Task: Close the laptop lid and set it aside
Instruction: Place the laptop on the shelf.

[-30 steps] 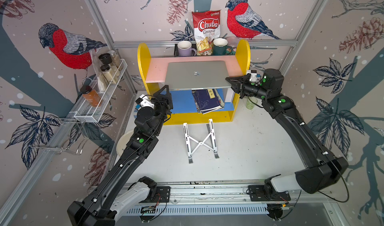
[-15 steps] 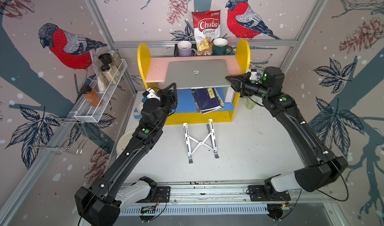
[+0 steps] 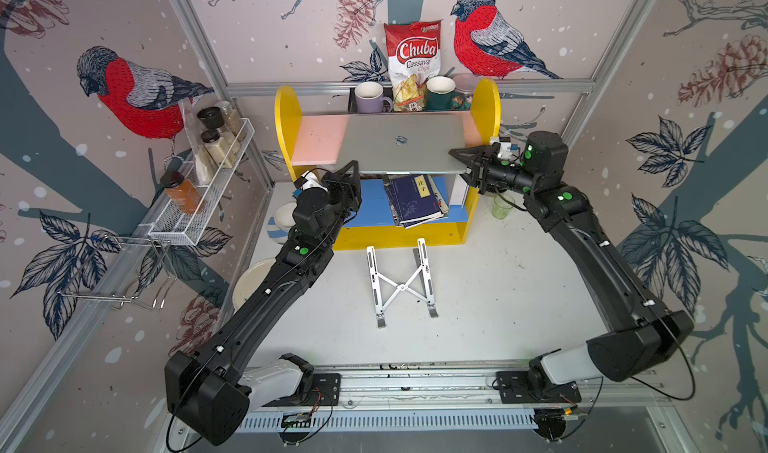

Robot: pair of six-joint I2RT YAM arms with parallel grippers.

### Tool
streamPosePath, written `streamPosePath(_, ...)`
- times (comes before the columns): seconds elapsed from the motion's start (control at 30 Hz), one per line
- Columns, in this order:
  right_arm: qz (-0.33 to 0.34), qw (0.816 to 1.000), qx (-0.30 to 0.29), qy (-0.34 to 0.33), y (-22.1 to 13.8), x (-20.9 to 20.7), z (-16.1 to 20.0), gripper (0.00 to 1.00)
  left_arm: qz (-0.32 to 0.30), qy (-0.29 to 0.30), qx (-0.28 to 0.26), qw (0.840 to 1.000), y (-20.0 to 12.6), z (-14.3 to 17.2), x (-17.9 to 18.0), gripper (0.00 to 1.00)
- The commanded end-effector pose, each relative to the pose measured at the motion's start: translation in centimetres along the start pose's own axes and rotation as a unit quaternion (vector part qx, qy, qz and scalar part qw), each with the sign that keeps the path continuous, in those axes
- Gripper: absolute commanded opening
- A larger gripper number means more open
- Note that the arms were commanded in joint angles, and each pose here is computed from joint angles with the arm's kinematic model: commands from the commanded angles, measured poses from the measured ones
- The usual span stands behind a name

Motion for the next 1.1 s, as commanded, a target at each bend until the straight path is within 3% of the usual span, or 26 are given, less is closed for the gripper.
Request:
streamPosePath(0.0, 0.001, 0.997, -0.069, -0.021, 5.2, -3.7, -4.3, 0.14, 0.048, 0.012, 0.020, 0.999, -0.3, 0.6, -2.2, 0.00)
streamPosePath(0.13, -0.004, 0.998, -0.064, -0.019, 6.0, -3.0, -4.4, 0.08, 0.053, 0.020, 0.010, 0.998, -0.5, 0.5, -2.8, 0.00)
streamPosePath(0.67, -0.010, 0.999, -0.044, 0.010, 8.7, -4.2, -4.9, 0.07, 0.071, 0.041, 0.008, 0.997, -0.6, 0.7, -4.0, 0.00)
streamPosePath(1.07, -0.010, 0.999, -0.039, 0.018, 8.3, -6.1, -4.1, 0.27, 0.059, 0.049, -0.001, 0.997, -0.4, 0.5, -3.5, 0.00)
Point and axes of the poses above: each gripper's point midway between its finger pads, its own y axis out along the fingers, its own x axis along the line the jaws close on, z = x × y, the point moved 10 cm from there along -y, back along the fingers, and after that the axes turned 8 degrees about -y, right-handed, at the moved point
